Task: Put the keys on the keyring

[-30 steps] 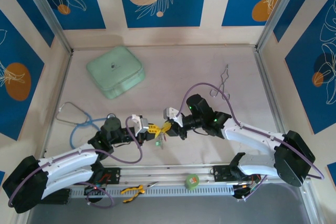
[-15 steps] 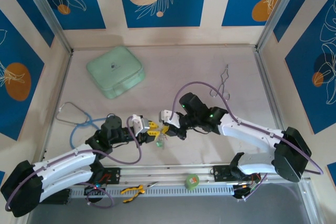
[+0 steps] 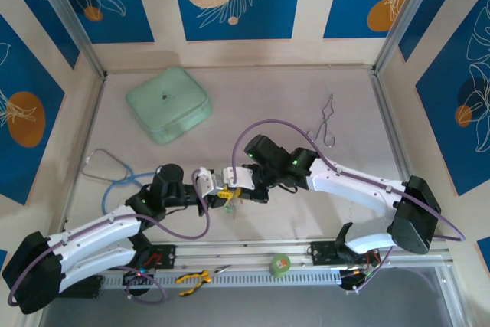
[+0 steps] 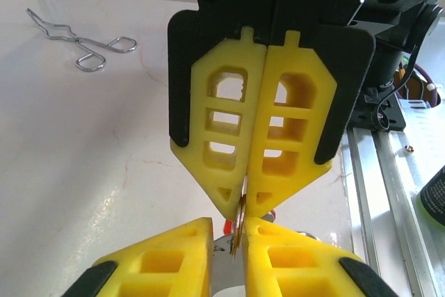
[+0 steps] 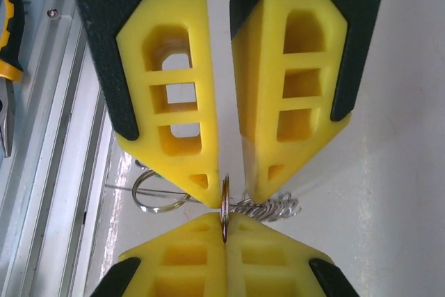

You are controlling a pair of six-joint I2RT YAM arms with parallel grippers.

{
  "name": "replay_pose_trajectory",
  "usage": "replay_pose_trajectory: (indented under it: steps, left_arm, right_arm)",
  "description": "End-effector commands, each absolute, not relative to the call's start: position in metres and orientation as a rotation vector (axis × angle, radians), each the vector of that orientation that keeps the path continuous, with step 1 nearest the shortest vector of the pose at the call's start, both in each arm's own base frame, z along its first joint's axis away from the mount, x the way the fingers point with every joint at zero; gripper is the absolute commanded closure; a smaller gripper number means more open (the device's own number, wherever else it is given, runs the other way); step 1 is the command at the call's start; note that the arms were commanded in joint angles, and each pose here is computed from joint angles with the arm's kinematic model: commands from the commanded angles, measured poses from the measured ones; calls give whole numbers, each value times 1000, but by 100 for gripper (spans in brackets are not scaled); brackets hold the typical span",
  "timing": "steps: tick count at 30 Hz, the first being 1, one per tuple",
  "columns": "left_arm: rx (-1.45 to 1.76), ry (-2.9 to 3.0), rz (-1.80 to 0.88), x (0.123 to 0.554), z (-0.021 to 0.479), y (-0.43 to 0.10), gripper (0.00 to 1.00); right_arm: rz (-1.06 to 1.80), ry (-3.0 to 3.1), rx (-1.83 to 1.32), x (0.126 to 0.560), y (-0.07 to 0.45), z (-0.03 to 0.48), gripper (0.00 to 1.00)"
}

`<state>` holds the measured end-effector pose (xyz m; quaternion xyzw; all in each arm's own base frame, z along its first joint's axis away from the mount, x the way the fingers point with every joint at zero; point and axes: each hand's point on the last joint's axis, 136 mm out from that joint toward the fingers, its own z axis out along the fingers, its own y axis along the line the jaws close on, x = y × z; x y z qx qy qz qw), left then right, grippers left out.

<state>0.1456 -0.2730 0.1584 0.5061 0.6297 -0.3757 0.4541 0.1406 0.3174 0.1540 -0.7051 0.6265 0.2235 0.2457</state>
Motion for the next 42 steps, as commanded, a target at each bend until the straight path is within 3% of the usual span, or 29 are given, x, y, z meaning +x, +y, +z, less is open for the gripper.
replay_pose_trajectory:
  steps: [1, 10, 13, 14, 17, 21, 30, 33, 36, 38, 39, 40, 42]
  left_arm:
    - [1284, 1521, -941, 141, 165, -276, 81]
    - [1278, 1503, -962, 141, 168, -279, 99]
    - [1260, 1493, -972, 140, 169, -278, 100]
    - [1248, 1493, -973, 141, 169, -278, 100]
    - [1195, 1487, -991, 143, 171, -277, 100]
    - [1149, 1479, -1021, 144, 173, -278, 100]
    - [1140, 1478, -1039, 144, 172, -279, 100]
    - [1136, 1473, -1041, 144, 173, -279, 100]
    - [1128, 1470, -1041, 144, 174, -279, 100]
    - [1130, 1479, -1035, 145, 172, -278, 100]
    - [1131, 1492, -1022, 146, 171, -278, 94]
    - [1138, 1509, -1005, 147, 168, -277, 82]
    - [1174, 1533, -972, 148, 164, -276, 79]
  right_arm:
    - [629, 1683, -1937, 137, 322, 163, 100]
    - [760, 1643, -1861, 129, 331, 175, 100]
    - [839, 1644, -1781, 131, 329, 177, 100]
    - [863, 1644, -1747, 132, 328, 178, 98]
    - [954, 1625, -1629, 138, 320, 176, 74]
    - [1015, 1638, -1563, 141, 313, 164, 70]
    - [1047, 1636, -1533, 142, 317, 157, 72]
    - [1058, 1633, -1534, 143, 318, 157, 81]
    - [1073, 1625, -1545, 141, 319, 159, 97]
    - [1071, 1627, -1559, 140, 319, 160, 100]
    - [1062, 1625, -1569, 140, 319, 162, 100]
    - [1045, 1624, -1588, 139, 319, 164, 100]
    - [1006, 1614, -1637, 137, 319, 167, 100]
